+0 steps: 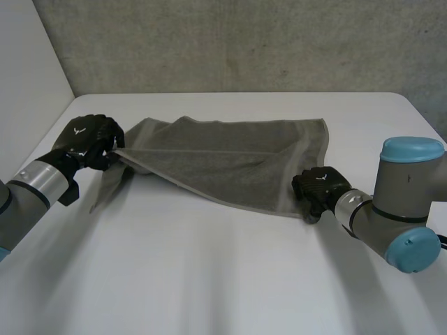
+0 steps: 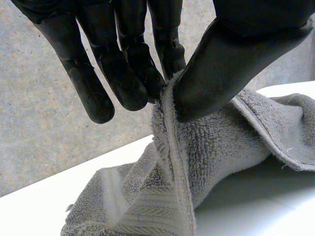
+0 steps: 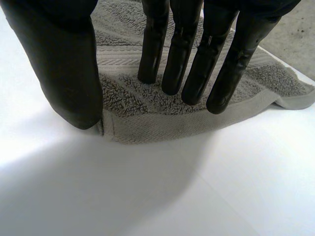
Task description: Fold the towel.
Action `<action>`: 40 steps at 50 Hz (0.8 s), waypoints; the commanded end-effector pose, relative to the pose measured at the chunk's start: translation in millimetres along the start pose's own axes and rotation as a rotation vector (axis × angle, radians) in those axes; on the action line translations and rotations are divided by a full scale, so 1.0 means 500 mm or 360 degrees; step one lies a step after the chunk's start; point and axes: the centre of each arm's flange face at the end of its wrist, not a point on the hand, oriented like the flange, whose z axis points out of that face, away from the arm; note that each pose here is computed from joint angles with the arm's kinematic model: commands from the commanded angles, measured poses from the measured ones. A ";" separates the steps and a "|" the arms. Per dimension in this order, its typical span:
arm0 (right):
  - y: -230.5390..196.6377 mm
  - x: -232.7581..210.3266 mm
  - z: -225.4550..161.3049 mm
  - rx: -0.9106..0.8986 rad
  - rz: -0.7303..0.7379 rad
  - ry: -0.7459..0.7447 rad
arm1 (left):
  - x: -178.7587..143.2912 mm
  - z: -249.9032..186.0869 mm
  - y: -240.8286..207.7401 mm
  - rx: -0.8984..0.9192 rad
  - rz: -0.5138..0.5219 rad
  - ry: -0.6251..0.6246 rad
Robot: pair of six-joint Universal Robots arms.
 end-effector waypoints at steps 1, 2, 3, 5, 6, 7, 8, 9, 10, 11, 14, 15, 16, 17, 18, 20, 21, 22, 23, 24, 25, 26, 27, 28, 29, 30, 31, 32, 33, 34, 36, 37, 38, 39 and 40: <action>-0.003 0.002 0.001 0.0008 -0.0002 0.0003 | 0.000 0.000 0.001 -0.0001 -0.0001 0.0000; -0.003 0.002 0.001 0.0008 -0.0002 0.0003 | 0.000 0.000 0.000 0.0001 0.0001 0.0000; -0.003 0.002 0.001 0.0008 -0.0002 0.0003 | 0.000 0.000 0.000 0.0001 0.0001 0.0000; -0.004 0.002 0.001 0.0009 -0.0002 0.0007 | 0.000 0.000 0.000 0.0001 0.0001 0.0000; -0.005 0.002 0.001 0.0012 -0.0003 0.0005 | 0.000 0.000 0.000 0.0001 0.0001 0.0000; -0.005 0.002 0.001 0.0012 -0.0003 0.0005 | 0.001 0.000 0.000 0.0001 0.0001 0.0002; -0.005 0.002 0.001 0.0012 -0.0003 0.0005 | 0.001 0.000 0.000 0.0001 0.0001 0.0002; -0.005 0.002 0.001 0.0012 -0.0003 0.0005 | 0.001 0.000 0.000 0.0001 0.0001 0.0002; -0.005 0.002 0.001 0.0012 -0.0003 0.0005 | 0.001 0.000 0.000 0.0001 0.0001 0.0002; -0.005 0.002 0.001 0.0012 -0.0003 0.0005 | 0.000 0.000 0.001 -0.0001 -0.0001 0.0000; -0.003 0.003 0.002 0.0010 -0.0001 0.0007 | 0.001 0.000 0.000 0.0001 0.0001 0.0002; -0.003 0.003 0.002 0.0012 -0.0002 0.0007 | 0.001 0.000 0.001 -0.0001 -0.0001 0.0002; -0.003 0.003 0.002 0.0012 -0.0002 0.0007 | 0.001 0.000 0.001 -0.0001 -0.0001 0.0002; -0.004 0.004 0.003 0.0014 -0.0002 0.0008 | 0.001 0.000 0.001 -0.0001 -0.0001 0.0002; -0.005 0.005 0.003 0.0020 -0.0004 0.0011 | 0.001 0.000 0.001 -0.0001 -0.0001 0.0002; -0.006 0.005 0.004 0.0023 -0.0005 0.0012 | 0.001 0.000 0.001 -0.0001 -0.0001 0.0002; -0.006 0.005 0.004 0.0023 -0.0005 0.0012 | 0.001 0.000 0.001 -0.0001 -0.0001 0.0002; -0.002 0.004 0.006 0.0012 -0.0002 0.0008 | 0.001 0.000 0.001 -0.0001 -0.0001 0.0002; -0.002 0.004 0.007 0.0014 -0.0002 0.0008 | 0.001 0.000 0.001 -0.0001 -0.0001 0.0002; -0.002 0.004 0.007 0.0014 -0.0002 0.0008 | 0.001 0.000 0.001 -0.0001 -0.0001 0.0002; -0.002 0.005 0.008 0.0013 -0.0002 0.0011 | 0.001 0.000 0.001 -0.0001 -0.0001 0.0002; 0.000 0.004 0.009 0.0009 -0.0001 0.0009 | 0.001 0.000 0.000 0.0001 0.0001 0.0002; 0.000 0.004 0.009 0.0009 -0.0001 0.0009 | 0.001 0.000 0.001 -0.0001 -0.0001 0.0002; 0.003 0.004 0.011 0.0004 0.0000 0.0007 | 0.001 0.000 0.001 -0.0001 -0.0001 0.0002; 0.003 0.004 0.011 0.0004 0.0000 0.0007 | 0.001 0.000 0.001 -0.0001 -0.0001 0.0002; 0.005 0.003 0.012 0.0000 0.0001 0.0005 | 0.001 0.000 0.001 -0.0001 -0.0001 0.0002; 0.006 0.003 0.014 -0.0001 0.0001 0.0007 | 0.001 0.000 0.001 -0.0001 -0.0001 0.0002; 0.006 0.003 0.014 -0.0001 0.0001 0.0007 | 0.001 0.000 0.001 -0.0001 -0.0001 0.0002; 0.005 0.004 0.015 0.0001 0.0001 0.0008 | 0.001 0.000 0.001 -0.0001 -0.0001 0.0002; 0.005 0.004 0.015 0.0001 0.0001 0.0008 | 0.001 0.000 0.001 -0.0001 -0.0001 0.0002; 0.004 0.004 0.015 0.0003 0.0000 0.0009 | 0.001 0.000 0.001 -0.0001 -0.0001 0.0002; 0.005 0.004 0.015 -0.0001 0.0001 0.0007 | 0.001 0.000 0.001 -0.0001 -0.0001 0.0002; 0.005 0.004 0.015 -0.0001 0.0001 0.0007 | 0.001 0.000 0.001 -0.0001 -0.0001 0.0002; 0.006 0.004 0.016 -0.0001 0.0004 0.0007 | 0.001 0.000 0.001 -0.0001 -0.0001 0.0002; 0.006 0.004 0.016 -0.0001 0.0004 0.0007 | 0.001 0.000 0.001 -0.0001 -0.0001 0.0002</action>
